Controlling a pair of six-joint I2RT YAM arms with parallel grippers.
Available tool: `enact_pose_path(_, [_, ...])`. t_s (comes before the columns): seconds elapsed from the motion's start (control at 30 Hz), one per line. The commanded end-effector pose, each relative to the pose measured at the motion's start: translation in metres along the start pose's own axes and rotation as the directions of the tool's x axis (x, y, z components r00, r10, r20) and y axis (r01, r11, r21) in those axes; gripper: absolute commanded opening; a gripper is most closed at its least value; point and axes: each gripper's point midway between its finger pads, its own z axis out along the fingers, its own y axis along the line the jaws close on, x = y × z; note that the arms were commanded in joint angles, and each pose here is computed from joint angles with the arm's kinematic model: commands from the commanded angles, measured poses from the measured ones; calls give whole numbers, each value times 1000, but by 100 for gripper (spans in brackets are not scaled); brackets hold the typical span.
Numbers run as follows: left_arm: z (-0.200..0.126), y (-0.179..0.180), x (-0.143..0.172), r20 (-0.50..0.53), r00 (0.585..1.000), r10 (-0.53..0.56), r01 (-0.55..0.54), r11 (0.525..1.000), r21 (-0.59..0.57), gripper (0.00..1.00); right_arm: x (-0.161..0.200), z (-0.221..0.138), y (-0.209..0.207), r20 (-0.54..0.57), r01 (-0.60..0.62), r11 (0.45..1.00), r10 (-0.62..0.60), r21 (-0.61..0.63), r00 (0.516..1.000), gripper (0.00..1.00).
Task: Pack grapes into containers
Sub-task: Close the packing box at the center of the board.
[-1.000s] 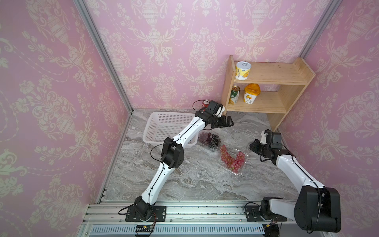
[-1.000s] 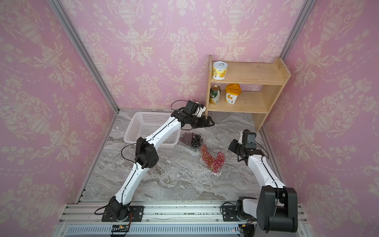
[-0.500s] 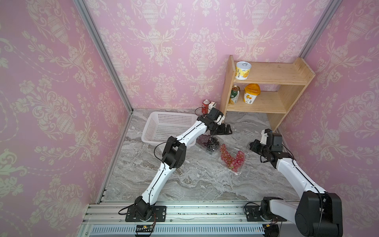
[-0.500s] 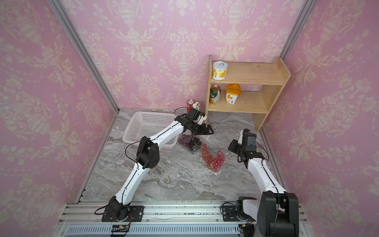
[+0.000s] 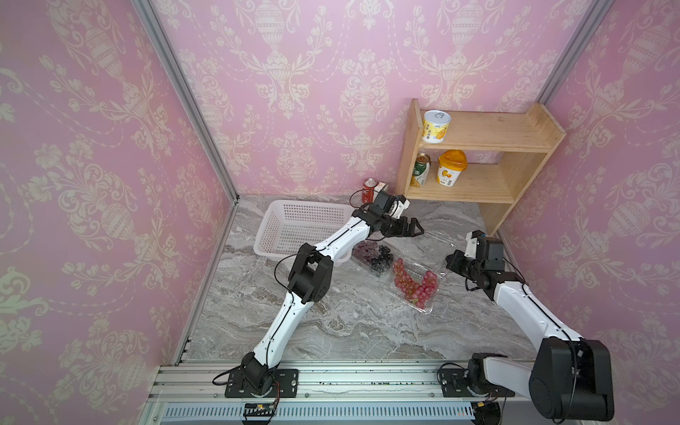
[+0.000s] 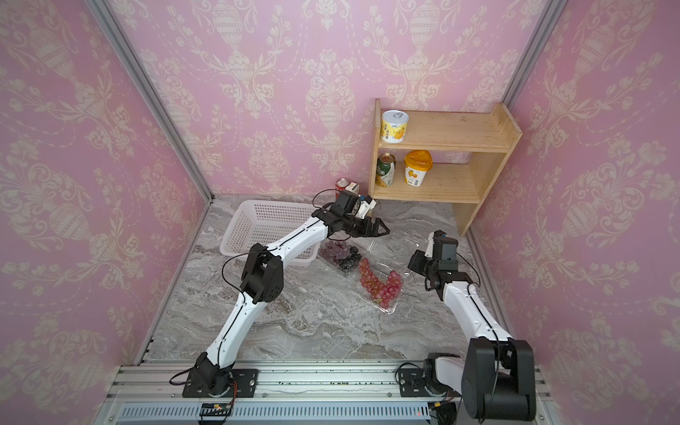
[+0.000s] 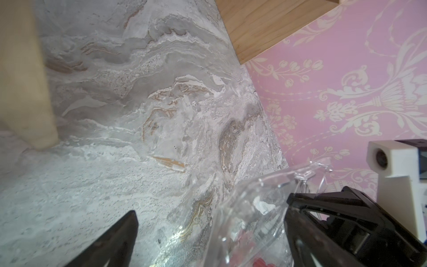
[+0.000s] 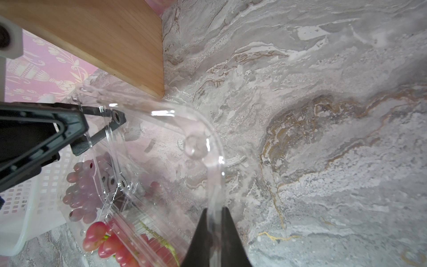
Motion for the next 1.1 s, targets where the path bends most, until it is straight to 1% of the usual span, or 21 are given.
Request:
enact_pose_path(0.0, [-12, -33, -10, 25, 999, 46, -49, 994, 101, 99, -10, 2, 13, 8, 41, 999, -40, -30, 999, 12])
enact_pose_path(0.17, [-16, -43, -12, 39, 998, 57, -62, 987, 147, 99, -12, 3, 14, 12, 50, 998, -50, -25, 999, 13])
enact_pose_path(0.37, [-17, -49, -11, 41, 998, 56, -63, 981, 186, 99, -8, 9, 14, -10, 52, 998, -52, -20, 999, 15])
enact_pose_path(0.57, [-28, -60, -12, 60, 996, 63, -75, 971, 225, 99, -8, 14, 10, -25, 49, 999, -48, 10, 999, 17])
enact_pose_path(0.73, [-32, -64, -8, 53, 997, 63, -74, 967, 245, 99, -8, 17, 11, -27, 39, 999, -39, 4, 999, 18])
enact_pose_path(0.83, [-37, -65, -6, 54, 996, 69, -80, 966, 244, 99, -10, 15, 12, -20, 41, 999, -41, 2, 999, 23])
enact_pose_path(0.93, [-41, -66, -5, 57, 996, 71, -83, 966, 245, 99, -12, 11, 15, -15, 40, 999, -40, -4, 999, 31])
enact_pose_path(1.03, [-44, -68, -4, 58, 996, 73, -85, 966, 245, 99, -15, 5, 18, -7, 39, 999, -39, -12, 999, 36])
enact_pose_path(1.07, [-45, -68, -5, 60, 995, 73, -86, 966, 244, 99, -16, 2, 20, -3, 37, 999, -37, -14, 999, 40])
